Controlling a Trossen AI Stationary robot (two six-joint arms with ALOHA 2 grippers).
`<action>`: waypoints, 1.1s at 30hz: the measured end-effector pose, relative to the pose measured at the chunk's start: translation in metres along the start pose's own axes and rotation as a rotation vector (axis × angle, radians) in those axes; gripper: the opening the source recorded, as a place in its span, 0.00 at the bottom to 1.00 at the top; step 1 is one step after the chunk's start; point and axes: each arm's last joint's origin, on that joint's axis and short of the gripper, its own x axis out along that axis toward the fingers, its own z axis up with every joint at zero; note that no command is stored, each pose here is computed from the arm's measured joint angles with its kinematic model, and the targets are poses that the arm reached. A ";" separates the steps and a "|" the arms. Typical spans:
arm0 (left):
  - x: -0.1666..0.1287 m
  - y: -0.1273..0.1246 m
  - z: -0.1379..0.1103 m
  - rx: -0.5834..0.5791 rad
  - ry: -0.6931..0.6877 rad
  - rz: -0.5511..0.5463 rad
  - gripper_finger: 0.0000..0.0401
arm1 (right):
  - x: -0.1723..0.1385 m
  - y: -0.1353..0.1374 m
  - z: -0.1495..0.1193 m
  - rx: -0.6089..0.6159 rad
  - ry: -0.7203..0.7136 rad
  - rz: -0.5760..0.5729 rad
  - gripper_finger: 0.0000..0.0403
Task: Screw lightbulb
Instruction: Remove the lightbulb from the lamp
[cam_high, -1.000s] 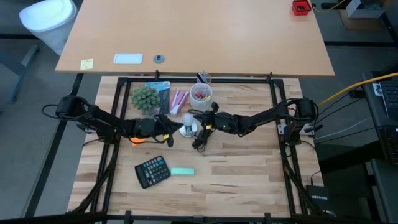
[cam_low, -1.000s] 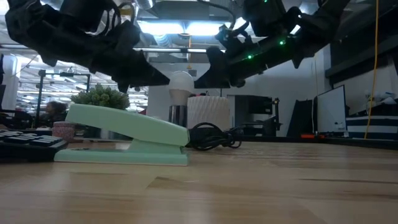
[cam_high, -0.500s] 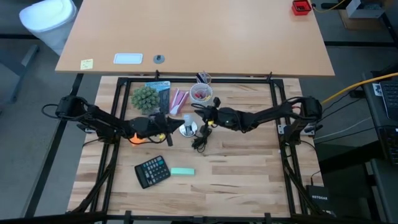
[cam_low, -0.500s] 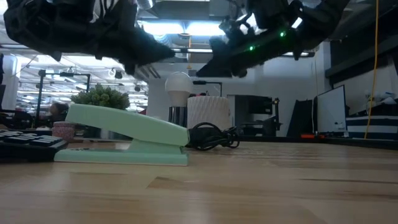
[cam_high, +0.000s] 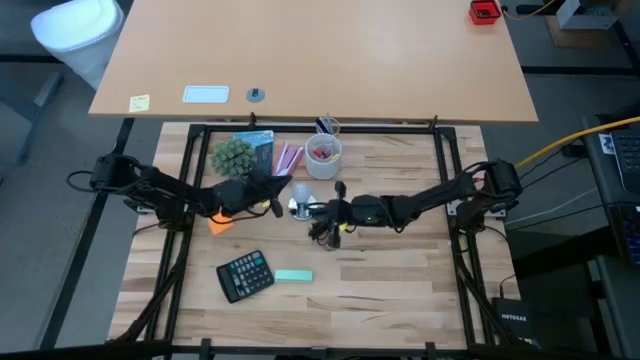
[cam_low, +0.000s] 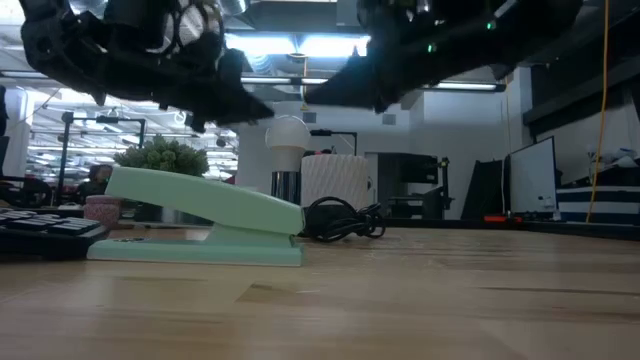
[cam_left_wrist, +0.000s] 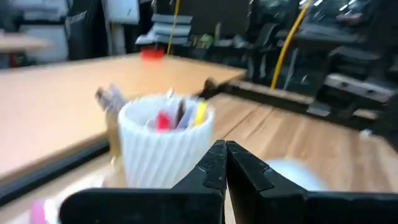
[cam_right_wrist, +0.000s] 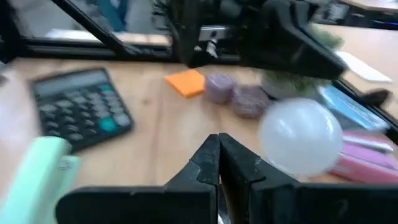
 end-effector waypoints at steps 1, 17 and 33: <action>0.001 0.003 -0.002 -0.005 0.024 0.014 0.00 | 0.002 0.000 -0.004 -0.003 0.012 -0.024 0.03; -0.002 -0.001 -0.014 -0.046 0.138 -0.053 0.00 | 0.023 -0.037 -0.027 0.086 0.035 -0.180 0.03; -0.016 -0.021 -0.023 -0.078 0.219 -0.167 0.00 | 0.024 -0.047 -0.027 0.088 0.014 -0.272 0.03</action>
